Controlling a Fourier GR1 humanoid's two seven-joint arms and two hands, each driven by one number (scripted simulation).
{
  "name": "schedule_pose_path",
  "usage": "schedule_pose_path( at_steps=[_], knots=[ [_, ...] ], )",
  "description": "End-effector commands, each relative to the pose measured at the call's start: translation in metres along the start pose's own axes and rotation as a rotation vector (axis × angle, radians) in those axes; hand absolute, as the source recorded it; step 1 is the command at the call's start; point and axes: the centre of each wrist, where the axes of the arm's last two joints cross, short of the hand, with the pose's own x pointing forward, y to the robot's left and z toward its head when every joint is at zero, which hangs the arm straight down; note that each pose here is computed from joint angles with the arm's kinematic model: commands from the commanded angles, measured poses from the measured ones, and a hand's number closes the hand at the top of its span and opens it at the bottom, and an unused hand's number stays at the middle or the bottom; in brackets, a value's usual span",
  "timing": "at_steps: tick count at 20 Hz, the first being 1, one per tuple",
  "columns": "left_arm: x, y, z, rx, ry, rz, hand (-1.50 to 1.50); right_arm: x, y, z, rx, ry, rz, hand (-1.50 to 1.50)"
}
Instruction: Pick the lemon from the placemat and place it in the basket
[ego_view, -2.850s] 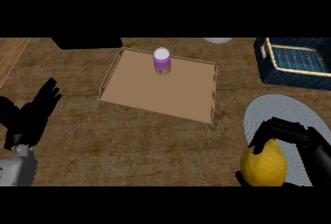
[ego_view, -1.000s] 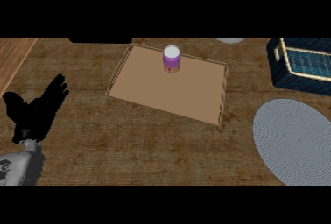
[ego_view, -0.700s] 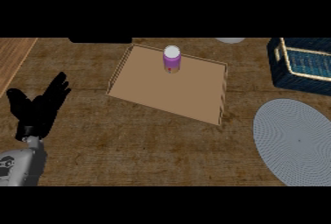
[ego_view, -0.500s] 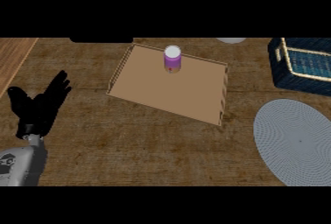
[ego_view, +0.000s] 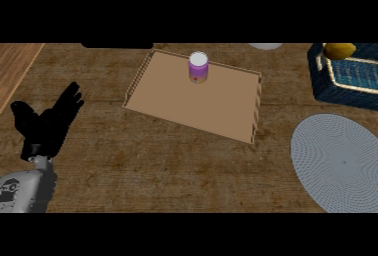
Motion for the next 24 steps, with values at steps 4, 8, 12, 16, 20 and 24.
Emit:
schedule_pose_path(
  at_steps=[4,8,12,16,20,24],
  knots=[
    [0.003,0.001,0.005,-0.007,-0.017,-0.017,0.0,-0.004,-0.037,-0.011,-0.148,0.087,-0.214,-1.5],
    [0.014,0.009,-0.005,-0.011,-0.015,0.01,0.0,-0.024,-0.065,-0.004,-0.244,0.163,-0.365,-1.5],
    [0.006,0.005,0.007,0.017,0.001,0.003,0.0,-0.049,-0.127,0.011,-0.312,0.194,-0.445,-1.5],
    [0.006,0.016,-0.001,0.018,-0.009,-0.007,0.0,-0.078,-0.175,0.037,-0.219,0.227,-0.446,-1.5],
    [-0.007,-0.004,0.003,-0.005,-0.002,0.012,0.0,-0.1,-0.209,0.064,-0.122,0.22,-0.371,-1.5],
    [-0.005,-0.009,0.001,0.004,-0.012,0.003,0.0,-0.115,-0.236,0.089,-0.066,0.201,-0.398,-1.5]
  ],
)
